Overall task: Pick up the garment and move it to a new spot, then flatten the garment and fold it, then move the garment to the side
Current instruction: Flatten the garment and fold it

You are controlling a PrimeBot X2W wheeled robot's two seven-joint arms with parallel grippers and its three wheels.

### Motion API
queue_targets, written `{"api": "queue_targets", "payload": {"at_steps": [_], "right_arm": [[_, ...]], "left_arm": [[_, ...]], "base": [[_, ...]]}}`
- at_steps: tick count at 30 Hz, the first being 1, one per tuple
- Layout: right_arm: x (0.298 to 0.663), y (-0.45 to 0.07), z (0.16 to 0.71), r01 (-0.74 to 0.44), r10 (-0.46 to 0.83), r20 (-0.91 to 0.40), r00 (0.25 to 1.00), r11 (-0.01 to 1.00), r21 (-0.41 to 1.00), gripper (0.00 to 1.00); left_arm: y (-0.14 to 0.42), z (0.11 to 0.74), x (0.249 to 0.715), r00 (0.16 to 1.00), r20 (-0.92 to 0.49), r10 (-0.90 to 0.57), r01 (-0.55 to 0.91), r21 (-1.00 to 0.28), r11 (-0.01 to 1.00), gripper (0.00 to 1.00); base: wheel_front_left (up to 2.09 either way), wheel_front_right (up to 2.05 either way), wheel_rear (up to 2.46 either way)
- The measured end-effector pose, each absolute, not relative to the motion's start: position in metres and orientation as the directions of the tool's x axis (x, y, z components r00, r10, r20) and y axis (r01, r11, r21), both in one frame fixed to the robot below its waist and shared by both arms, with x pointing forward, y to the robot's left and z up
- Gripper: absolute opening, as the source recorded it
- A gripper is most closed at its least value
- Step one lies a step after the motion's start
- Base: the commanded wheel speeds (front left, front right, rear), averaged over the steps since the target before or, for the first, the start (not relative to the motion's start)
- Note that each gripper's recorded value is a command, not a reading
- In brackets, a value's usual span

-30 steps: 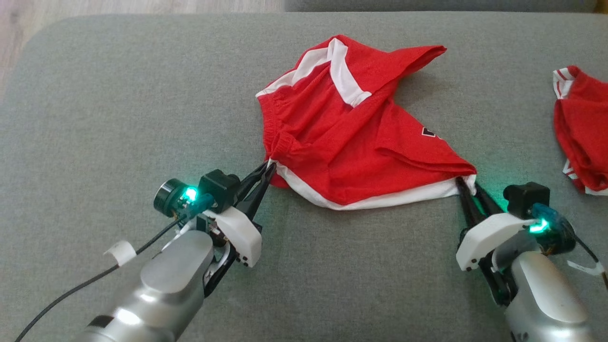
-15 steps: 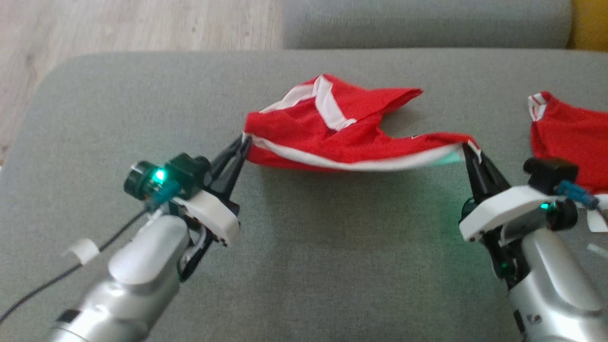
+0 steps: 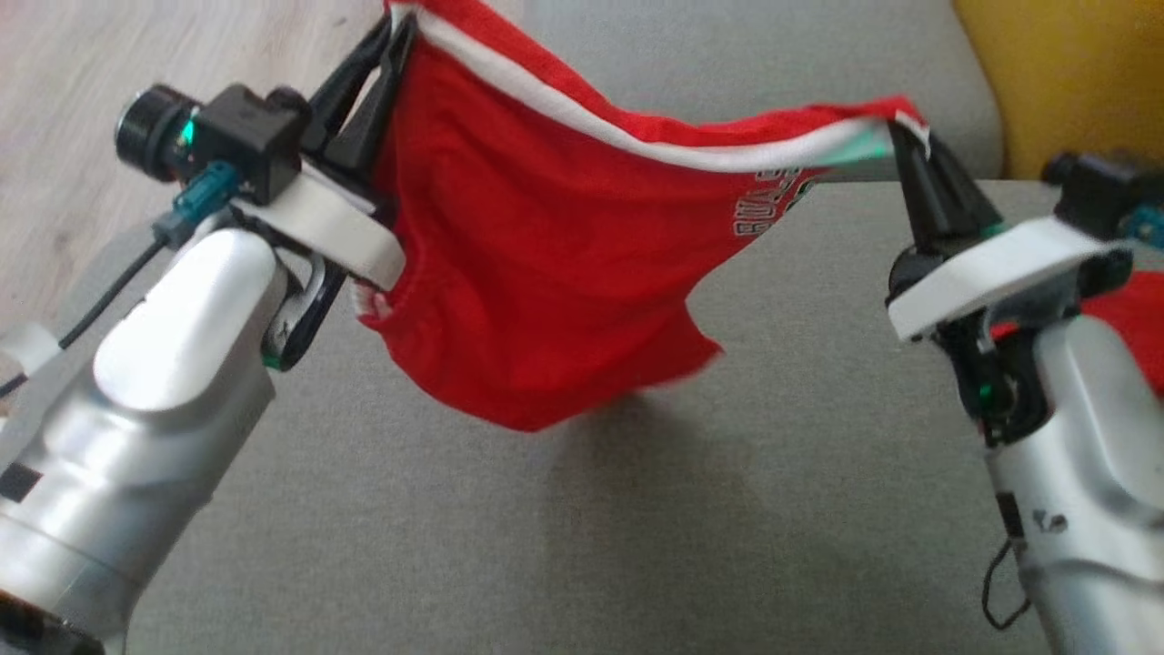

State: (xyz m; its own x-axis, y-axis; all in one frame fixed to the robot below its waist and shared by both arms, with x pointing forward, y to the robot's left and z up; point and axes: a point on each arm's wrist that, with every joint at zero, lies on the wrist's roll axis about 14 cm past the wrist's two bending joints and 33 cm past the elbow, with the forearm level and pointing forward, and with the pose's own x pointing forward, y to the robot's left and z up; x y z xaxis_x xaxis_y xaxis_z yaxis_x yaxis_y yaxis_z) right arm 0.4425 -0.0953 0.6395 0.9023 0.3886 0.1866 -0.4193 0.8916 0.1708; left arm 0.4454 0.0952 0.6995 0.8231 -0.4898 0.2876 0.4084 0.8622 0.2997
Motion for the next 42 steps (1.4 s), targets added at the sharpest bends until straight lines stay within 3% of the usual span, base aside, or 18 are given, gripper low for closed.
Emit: {"api": "queue_targets", "payload": {"at_steps": [6,11,19,23,26,34,37,42], "right_arm": [[0.435,-0.1,0.667,-0.422,0.387,0.223,0.895,0.896,0.139,0.0],[0.434,-0.103,0.66,-0.407,0.382,0.183,0.906,0.905,0.126,0.0],[0.455,-0.116,0.605,-0.343,0.351,-0.05,0.935,0.931,0.123,0.0],[0.491,-0.12,0.599,-0.323,0.335,-0.131,0.933,0.941,0.106,0.0],[0.534,-0.125,0.62,-0.301,0.308,-0.117,0.944,0.951,0.073,0.0],[0.633,-0.142,0.685,-0.219,0.217,0.11,0.97,0.976,0.002,0.0],[0.653,-0.15,0.67,-0.187,0.178,0.135,0.975,0.981,0.055,0.0],[0.657,-0.152,0.595,-0.155,0.157,-0.013,0.988,0.984,0.091,0.0]], "left_arm": [[0.082,0.72,0.433,0.793,0.328,-0.513,0.434,0.288,0.854,0.0],[0.083,0.701,0.43,0.808,0.282,-0.517,0.458,0.251,0.853,0.0],[0.091,0.64,0.447,0.848,0.071,-0.526,0.511,0.156,0.845,0.0],[0.095,0.616,0.477,0.849,-0.06,-0.525,0.528,0.135,0.838,0.0],[0.102,0.627,0.517,0.864,-0.074,-0.498,0.503,0.152,0.851,0.0],[0.097,0.706,0.617,0.863,0.19,-0.468,0.426,0.224,0.877,0.0],[0.089,0.7,0.635,0.848,0.26,-0.461,0.429,0.174,0.887,0.0],[0.08,0.644,0.635,0.864,0.19,-0.466,0.456,0.096,0.885,0.0]], "base": [[0.0,0.0,0.0],[0.0,0.0,0.0],[0.0,0.0,0.0],[0.0,0.0,0.0],[0.0,0.0,0.0],[0.0,0.0,0.0],[0.0,0.0,0.0],[0.0,0.0,0.0]]}}
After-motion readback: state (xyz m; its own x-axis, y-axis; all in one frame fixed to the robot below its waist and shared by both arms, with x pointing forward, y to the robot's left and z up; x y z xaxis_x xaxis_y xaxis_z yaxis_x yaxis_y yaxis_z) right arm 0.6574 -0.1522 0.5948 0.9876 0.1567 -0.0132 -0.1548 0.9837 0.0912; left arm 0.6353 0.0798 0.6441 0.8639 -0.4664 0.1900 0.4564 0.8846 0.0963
